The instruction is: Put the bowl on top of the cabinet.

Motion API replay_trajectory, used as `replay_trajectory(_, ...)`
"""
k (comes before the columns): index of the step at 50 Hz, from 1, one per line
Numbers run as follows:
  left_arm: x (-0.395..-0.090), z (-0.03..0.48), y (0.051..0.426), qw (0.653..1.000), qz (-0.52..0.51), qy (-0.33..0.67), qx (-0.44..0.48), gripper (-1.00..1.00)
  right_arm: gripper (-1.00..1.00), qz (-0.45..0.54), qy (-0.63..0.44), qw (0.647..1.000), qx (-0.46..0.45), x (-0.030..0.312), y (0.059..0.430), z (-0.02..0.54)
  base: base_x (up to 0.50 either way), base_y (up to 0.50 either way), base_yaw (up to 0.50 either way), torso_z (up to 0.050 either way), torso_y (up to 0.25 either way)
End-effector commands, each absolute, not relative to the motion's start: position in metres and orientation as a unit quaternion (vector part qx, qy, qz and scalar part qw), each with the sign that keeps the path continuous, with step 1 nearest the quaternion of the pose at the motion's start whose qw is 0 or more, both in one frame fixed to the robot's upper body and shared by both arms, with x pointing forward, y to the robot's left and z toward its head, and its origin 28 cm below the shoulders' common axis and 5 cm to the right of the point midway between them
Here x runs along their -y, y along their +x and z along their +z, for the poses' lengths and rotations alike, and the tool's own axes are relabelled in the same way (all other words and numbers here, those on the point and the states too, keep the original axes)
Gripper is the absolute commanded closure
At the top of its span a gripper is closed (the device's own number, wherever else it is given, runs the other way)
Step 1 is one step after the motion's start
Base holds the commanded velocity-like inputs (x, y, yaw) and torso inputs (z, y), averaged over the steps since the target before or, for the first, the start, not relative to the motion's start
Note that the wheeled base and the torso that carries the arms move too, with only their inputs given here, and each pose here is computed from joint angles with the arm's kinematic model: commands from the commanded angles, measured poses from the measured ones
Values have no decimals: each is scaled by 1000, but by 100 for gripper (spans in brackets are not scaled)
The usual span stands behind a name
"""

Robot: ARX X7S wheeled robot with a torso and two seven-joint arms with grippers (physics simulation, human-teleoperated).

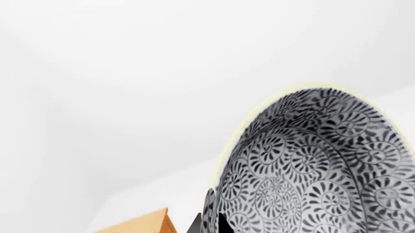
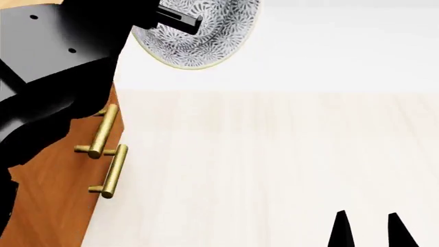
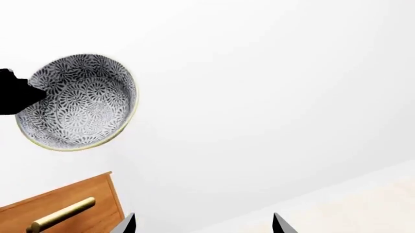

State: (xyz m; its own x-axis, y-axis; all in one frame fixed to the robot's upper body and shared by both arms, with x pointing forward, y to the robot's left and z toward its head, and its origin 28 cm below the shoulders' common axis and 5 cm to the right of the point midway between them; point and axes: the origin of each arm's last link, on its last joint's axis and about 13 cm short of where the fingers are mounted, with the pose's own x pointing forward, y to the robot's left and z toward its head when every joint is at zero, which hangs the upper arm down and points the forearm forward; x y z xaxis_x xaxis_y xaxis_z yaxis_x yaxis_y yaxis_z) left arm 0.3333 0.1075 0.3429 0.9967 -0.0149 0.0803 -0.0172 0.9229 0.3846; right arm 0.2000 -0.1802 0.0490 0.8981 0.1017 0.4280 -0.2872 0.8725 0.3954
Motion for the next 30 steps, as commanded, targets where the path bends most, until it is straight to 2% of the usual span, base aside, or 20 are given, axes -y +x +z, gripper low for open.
replay_trajectory(1,-120,373,342,987,23,160,26,100,-100,102,232,946,202,181,199,49,0,0,0,0,0)
replay_trajectory(12,-138,397,356,992,49,112,3,100,-100,102,231,947,200,180,201,49,0,0,0,0,0)
replay_trajectory(28,-157,407,380,997,37,43,-43,100,-100,103,221,952,186,175,209,46,0,0,0,0,1)
replay_trajectory(29,-164,412,383,998,11,-5,-63,100,-100,100,218,954,182,175,212,45,0,0,0,0,0)
replay_trajectory(30,-165,413,385,998,21,1,-63,100,-100,99,218,954,181,175,213,45,0,0,0,0,0)
